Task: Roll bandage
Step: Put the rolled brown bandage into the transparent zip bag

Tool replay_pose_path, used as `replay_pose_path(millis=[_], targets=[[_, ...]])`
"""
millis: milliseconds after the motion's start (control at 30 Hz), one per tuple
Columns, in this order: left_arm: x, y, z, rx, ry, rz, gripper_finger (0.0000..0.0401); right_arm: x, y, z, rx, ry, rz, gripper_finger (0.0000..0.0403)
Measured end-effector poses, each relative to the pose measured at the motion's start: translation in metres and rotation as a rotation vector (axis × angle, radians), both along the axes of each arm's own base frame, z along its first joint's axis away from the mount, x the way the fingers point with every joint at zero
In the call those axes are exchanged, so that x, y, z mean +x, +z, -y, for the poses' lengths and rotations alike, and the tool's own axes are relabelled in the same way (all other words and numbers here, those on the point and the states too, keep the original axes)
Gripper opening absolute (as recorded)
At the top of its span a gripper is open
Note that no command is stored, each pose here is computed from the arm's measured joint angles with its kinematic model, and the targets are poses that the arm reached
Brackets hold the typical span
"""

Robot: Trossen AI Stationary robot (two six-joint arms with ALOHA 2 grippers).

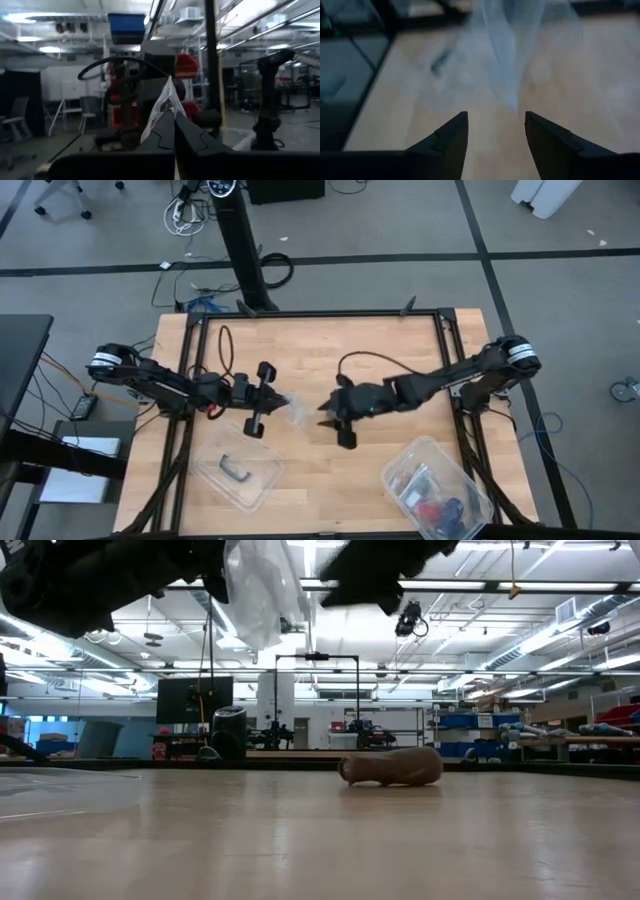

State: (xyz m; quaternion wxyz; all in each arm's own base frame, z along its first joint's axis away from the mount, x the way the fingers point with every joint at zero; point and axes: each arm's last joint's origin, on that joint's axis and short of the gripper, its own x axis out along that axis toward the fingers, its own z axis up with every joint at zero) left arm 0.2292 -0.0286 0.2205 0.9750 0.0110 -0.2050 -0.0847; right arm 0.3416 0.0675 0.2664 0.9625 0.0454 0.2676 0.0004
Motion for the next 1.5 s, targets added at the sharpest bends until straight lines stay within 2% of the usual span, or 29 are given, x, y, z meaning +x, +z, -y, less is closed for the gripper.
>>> replay_pose_path(millis=[133, 233, 433, 533, 633, 733, 800, 900, 1233, 1500], targets=[[-0.001, 0.001, 0.001, 0.008, -0.021, 0.018, 0.0000, 0.005, -0.005, -0.009, -0.060, -0.083, 0.102, 0.0189], [-0.001, 0.002, 0.001, 0.009, -0.022, 0.025, 0.0000, 0.006, -0.004, -0.008, -0.074, -0.132, 0.127, 0.0190], [-0.001, 0.004, 0.001, 0.020, -0.015, 0.039, 0.0000, 0.016, -0.015, -0.007, -0.018, -0.056, 0.127, 0.0189], [0.000, 0.005, 0.001, 0.022, -0.014, 0.047, 0.0000, 0.018, -0.015, -0.007, -0.021, -0.071, 0.144, 0.0185], [0.000, 0.006, 0.001, 0.021, -0.013, 0.051, 0.0000, 0.018, -0.017, -0.006, -0.065, -0.096, 0.133, 0.0140], [-0.001, 0.007, 0.001, 0.021, -0.013, 0.055, 0.0000, 0.017, -0.017, -0.010, -0.095, -0.073, 0.133, 0.0042], [-0.001, 0.007, 0.001, 0.021, -0.013, 0.055, 0.0000, 0.016, -0.018, -0.012, -0.111, -0.054, 0.118, 0.0021], [0.000, 0.006, 0.001, 0.015, -0.017, 0.045, 0.0000, 0.010, -0.014, -0.011, -0.114, -0.055, 0.086, 0.0020], [0.005, -0.011, 0.002, -0.030, -0.067, -0.151, 0.0000, -0.035, 0.030, -0.006, -0.115, -0.082, 0.060, 0.0020], [0.008, -0.021, 0.004, -0.059, -0.145, -0.281, 0.0000, -0.051, 0.036, 0.000, -0.120, -0.062, -0.002, 0.0020]])
